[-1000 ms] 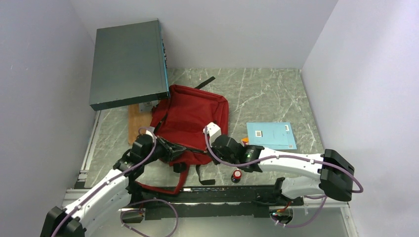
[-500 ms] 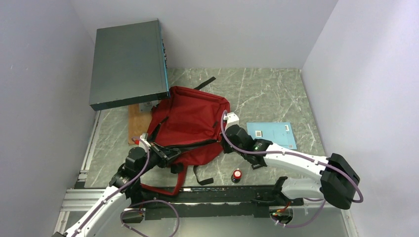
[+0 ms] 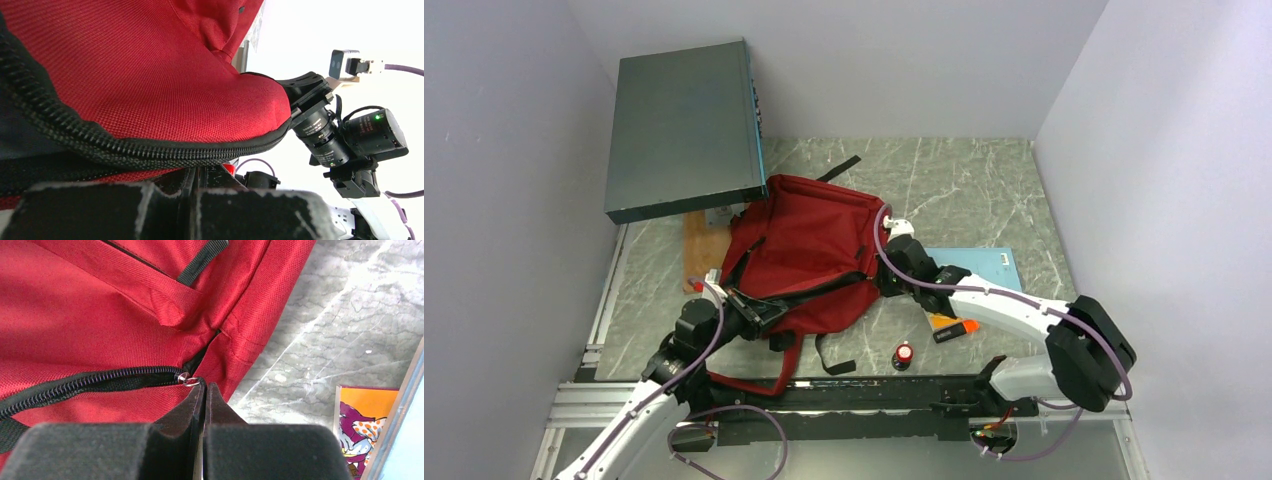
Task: Pack the student bag
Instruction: Unzip the student bag at the center of the board.
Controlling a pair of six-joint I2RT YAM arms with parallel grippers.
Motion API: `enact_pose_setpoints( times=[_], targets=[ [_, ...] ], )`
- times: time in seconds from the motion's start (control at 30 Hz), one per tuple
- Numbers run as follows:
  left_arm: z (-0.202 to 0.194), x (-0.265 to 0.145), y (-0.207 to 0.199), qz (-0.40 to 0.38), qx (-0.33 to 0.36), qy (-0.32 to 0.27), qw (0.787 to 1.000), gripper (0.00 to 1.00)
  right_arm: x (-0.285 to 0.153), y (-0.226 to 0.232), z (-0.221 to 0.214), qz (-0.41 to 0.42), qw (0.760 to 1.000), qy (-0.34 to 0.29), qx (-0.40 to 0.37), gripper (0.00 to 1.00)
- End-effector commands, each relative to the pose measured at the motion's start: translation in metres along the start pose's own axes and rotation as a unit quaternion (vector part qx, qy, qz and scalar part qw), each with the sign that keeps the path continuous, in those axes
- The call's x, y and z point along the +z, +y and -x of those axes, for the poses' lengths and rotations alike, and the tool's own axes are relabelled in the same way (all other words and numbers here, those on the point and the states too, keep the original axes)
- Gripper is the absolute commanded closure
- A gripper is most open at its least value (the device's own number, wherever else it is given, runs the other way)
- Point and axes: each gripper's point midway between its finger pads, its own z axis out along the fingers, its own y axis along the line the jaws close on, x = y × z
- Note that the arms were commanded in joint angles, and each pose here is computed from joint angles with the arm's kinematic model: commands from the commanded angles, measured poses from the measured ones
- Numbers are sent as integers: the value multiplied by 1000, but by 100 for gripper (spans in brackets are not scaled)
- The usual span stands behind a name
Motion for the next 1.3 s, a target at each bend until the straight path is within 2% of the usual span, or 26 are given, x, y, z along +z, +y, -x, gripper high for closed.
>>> enact_pose_setpoints(
  times=[0.0,0.17,0.33,0.4,0.47,0.57,0.8,0.93,0.97,1.0,1.03,1.1,1.13,1.2,1.27],
  targets=[
    [11,-1,16,23,11,-31,999,100,-11,-53,27,-104,993,-49,-21,100],
    [8,0,4,-5,32,-20,999,100,-18,-31,31,-59,993,-33,-93,87],
    [2,1,-4,-11,59,5,998,100,-40,6,34,23,987,-31,-158,51],
    [-1,3,-6,-17,65,16,998,97,-52,33,31,65,971,-54,-222,36],
    [-2,4,-13,-35,69,21,997,95,-62,59,26,90,952,-78,-282,26],
    [-5,6,-15,-43,74,30,996,96,-66,92,23,124,928,-96,-338,20],
    [-13,4,-13,-43,86,55,994,95,-46,134,35,121,891,-135,-417,16],
    [-15,0,-10,-39,97,59,993,94,-30,147,41,112,892,-132,-417,21],
    [-16,0,-10,-39,99,59,993,93,-26,148,46,101,898,-134,-407,26],
    [-15,-1,-10,-39,104,58,992,91,-24,149,50,90,903,-136,-398,37],
    [-15,-3,-13,-43,112,57,991,88,-23,147,55,76,907,-141,-389,54],
    [-18,-7,-15,-39,134,67,988,70,-24,145,60,64,912,-147,-377,90],
    [-21,-12,-22,-45,155,80,984,58,-26,143,60,64,911,-148,-378,100],
    [-28,-26,-36,-50,204,108,972,34,-30,141,55,74,909,-146,-383,100],
    [-26,-44,-53,-40,255,111,960,9,-33,138,50,82,908,-143,-386,100]
  ],
)
